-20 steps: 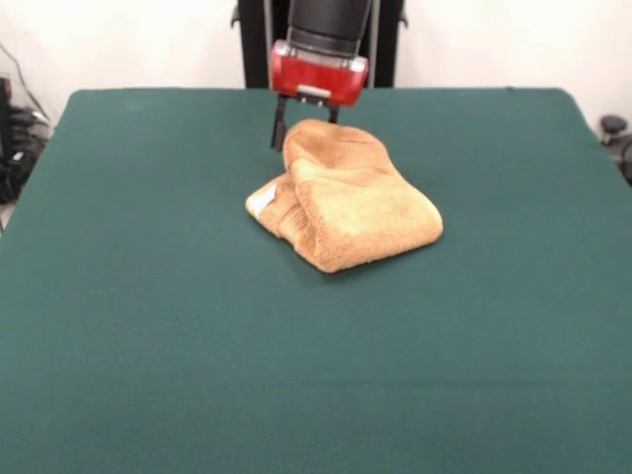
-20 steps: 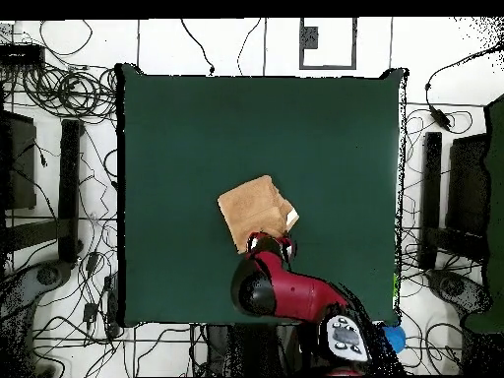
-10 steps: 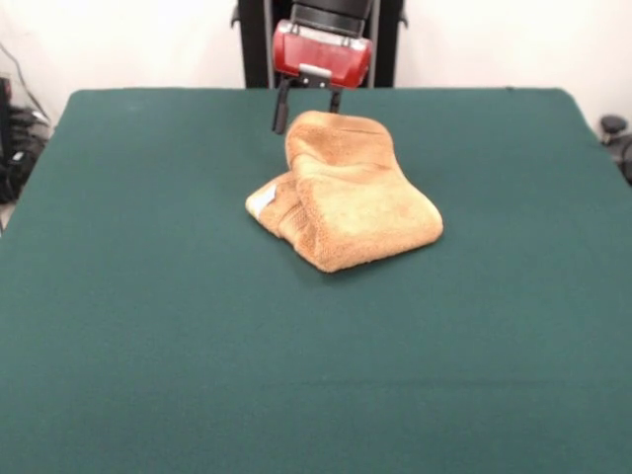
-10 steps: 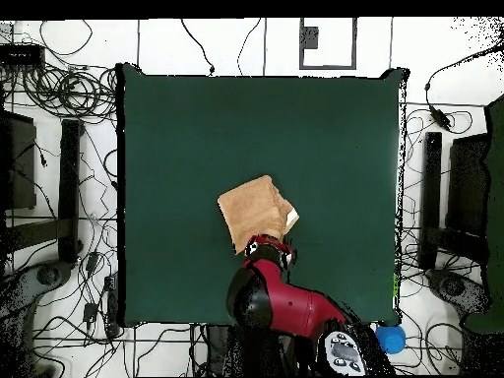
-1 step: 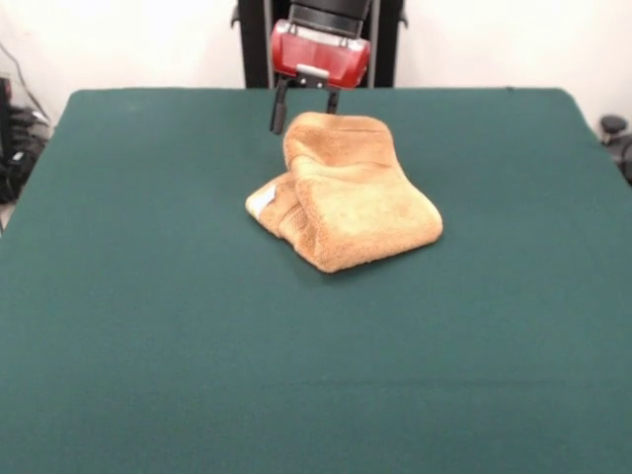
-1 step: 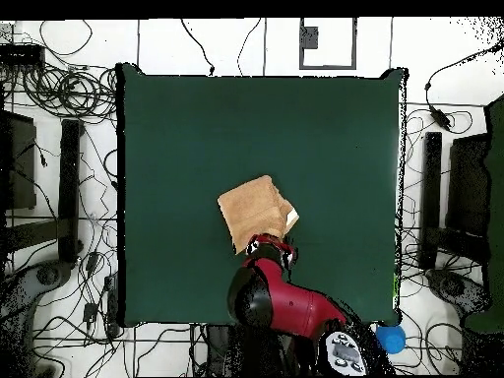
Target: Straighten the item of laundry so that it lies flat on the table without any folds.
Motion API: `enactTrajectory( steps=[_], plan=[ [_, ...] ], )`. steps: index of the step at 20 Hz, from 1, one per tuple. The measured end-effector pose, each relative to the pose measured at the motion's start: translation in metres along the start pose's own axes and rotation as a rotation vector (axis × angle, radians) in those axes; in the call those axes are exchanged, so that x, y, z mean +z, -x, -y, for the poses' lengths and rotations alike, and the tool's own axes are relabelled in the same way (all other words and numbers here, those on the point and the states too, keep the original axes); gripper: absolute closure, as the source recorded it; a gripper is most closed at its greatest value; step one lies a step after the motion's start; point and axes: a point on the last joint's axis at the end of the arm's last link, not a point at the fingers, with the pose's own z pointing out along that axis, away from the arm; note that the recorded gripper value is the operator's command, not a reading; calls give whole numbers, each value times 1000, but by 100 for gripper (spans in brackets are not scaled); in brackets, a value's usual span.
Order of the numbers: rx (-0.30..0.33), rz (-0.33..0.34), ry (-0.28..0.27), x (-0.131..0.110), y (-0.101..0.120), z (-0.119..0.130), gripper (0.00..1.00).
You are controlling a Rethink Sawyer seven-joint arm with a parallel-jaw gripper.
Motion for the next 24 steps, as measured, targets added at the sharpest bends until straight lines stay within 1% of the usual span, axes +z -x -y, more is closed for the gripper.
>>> enactTrajectory(
  steps=[4,6,7,8,13,14,17,19,21,24],
  plan=[
    [14,4,-7,8,6,8,0],
    [18,11,-10,12,12,11,0],
    [22,23,-11,18,19,13,0],
    [22,26,-12,19,21,13,0],
    [44,68,-24,37,57,28,0],
    [55,78,-31,44,69,36,0],
    [75,98,-44,57,96,51,0],
    [82,112,-49,62,109,57,0],
    [86,139,-55,66,130,63,0],
    [82,162,-57,69,142,64,0]
  ],
)
